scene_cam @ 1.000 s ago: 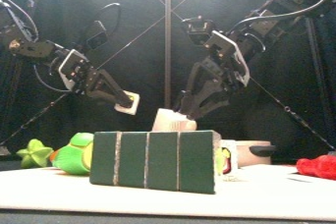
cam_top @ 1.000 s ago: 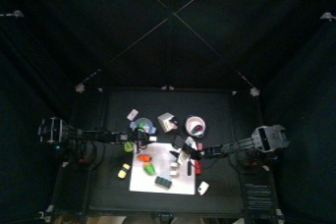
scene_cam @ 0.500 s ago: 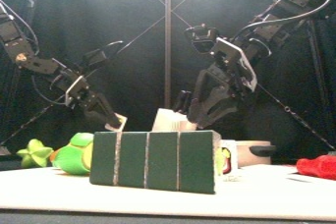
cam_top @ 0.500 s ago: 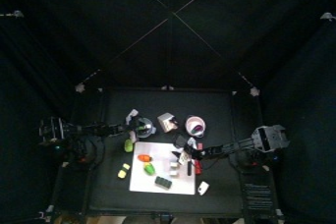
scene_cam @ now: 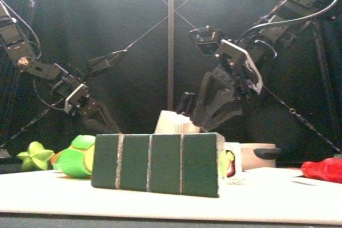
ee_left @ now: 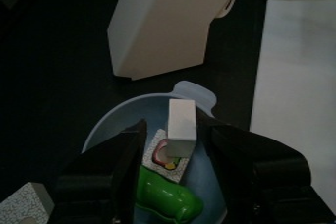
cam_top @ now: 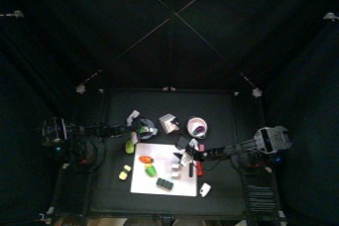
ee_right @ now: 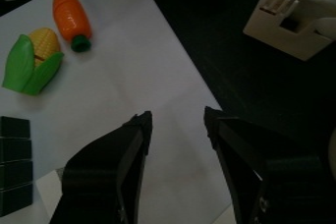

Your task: Put sushi into bowl

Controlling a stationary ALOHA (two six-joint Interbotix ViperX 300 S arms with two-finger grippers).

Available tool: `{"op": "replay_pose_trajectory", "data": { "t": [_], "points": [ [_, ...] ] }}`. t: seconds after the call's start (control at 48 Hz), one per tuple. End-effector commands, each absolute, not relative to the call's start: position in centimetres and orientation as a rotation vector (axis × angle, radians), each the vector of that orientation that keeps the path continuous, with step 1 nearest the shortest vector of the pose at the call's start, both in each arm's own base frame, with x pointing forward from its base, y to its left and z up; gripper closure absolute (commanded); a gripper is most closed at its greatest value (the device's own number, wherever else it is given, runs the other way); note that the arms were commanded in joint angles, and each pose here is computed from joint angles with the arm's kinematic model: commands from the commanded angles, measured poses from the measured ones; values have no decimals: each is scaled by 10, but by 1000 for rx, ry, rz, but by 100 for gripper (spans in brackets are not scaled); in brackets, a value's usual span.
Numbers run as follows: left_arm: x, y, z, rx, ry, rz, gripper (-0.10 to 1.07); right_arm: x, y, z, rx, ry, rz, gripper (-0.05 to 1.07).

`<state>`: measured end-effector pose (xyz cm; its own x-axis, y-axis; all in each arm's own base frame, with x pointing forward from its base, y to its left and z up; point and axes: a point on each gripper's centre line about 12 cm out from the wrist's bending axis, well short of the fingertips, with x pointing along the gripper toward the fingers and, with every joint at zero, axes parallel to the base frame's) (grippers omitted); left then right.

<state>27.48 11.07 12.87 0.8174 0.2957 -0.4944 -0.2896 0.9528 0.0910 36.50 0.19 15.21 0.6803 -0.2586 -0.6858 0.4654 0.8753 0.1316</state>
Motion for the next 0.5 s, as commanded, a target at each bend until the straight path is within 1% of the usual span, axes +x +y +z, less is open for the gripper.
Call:
{"op": "replay_pose_trajectory", "data": {
  "t": [0.0,0.292,0.479],
  "points": [
    [279,113,140,19,487,318,15,367,2,164,322,684,-408,20],
    [279,111,142,21,482,314,15,366,7,163,322,687,-391,20],
    [277,110,143,22,479,313,15,367,23,164,309,692,-327,20]
  ]
}}
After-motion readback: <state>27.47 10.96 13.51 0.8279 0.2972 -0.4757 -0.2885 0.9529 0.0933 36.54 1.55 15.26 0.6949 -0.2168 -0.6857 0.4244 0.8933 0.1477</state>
